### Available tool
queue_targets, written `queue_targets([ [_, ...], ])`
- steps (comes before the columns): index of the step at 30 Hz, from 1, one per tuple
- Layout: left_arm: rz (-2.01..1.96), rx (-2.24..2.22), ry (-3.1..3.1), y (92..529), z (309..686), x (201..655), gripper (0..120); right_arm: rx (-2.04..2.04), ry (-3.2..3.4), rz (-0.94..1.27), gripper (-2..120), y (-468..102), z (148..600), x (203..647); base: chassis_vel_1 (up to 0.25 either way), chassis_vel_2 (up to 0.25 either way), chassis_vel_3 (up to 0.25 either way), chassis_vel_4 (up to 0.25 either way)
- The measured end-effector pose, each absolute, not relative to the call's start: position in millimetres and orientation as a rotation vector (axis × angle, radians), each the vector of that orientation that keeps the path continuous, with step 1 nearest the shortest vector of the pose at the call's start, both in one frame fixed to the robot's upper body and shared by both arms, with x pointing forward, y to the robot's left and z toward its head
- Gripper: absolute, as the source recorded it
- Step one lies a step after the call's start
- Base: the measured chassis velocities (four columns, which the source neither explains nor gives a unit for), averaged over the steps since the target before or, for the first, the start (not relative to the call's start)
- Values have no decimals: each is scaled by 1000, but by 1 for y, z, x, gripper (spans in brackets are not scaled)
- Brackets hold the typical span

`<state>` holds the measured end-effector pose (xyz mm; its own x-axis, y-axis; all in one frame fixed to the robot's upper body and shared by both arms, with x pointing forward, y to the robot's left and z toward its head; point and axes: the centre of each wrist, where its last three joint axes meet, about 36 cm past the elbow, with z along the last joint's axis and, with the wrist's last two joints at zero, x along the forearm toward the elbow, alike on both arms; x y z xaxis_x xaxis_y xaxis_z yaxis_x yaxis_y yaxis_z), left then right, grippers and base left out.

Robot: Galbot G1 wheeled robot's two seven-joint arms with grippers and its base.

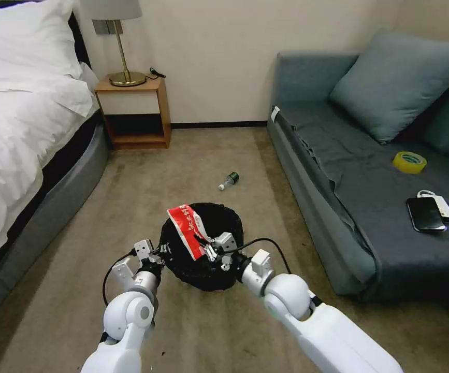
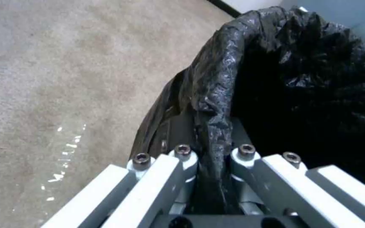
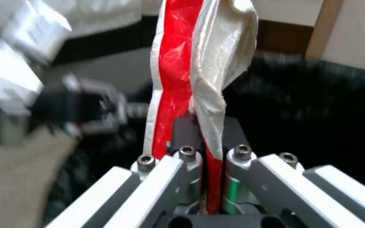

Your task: Pick up the trash bin, then pick up the garbage on the floor and place it into the trash bin.

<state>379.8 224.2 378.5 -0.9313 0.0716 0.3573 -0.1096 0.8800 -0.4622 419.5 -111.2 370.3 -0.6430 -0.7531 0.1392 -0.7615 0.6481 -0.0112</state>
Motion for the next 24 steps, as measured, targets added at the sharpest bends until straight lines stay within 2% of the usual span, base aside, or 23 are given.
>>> queue_targets([
  [5, 703, 42, -2689, 226, 383, 381, 4, 1254, -2733, 162, 1, -110, 358, 424, 0, 0, 0, 0],
  [9, 692, 67, -2701, 231, 383, 382, 4, 1249, -2732, 209, 18, -115, 357, 425, 0, 0, 0, 0],
  [10, 692, 67, -2701, 231, 383, 382, 4, 1249, -2732, 209, 18, -115, 357, 425, 0, 0, 0, 0],
  [14, 697, 71, -2703, 234, 384, 382, 4, 1246, -2731, 218, 38, -116, 357, 426, 0, 0, 0, 0],
  [16, 697, 71, -2703, 234, 384, 381, 4, 1246, -2732, 217, 39, -115, 357, 426, 0, 0, 0, 0],
  [17, 699, 72, -2704, 235, 384, 381, 4, 1246, -2734, 214, 48, -114, 357, 426, 0, 0, 0, 0],
  [19, 701, 72, -2704, 235, 385, 380, 4, 1247, -2737, 214, 51, -113, 358, 426, 0, 0, 0, 0],
  [23, 707, 80, -2703, 237, 385, 377, 4, 1242, -2769, 216, 70, -113, 365, 426, 0, 0, 0, 0],
  [24, 707, 80, -2703, 237, 385, 377, 4, 1242, -2769, 216, 70, -113, 365, 426, 0, 0, 0, 0],
])
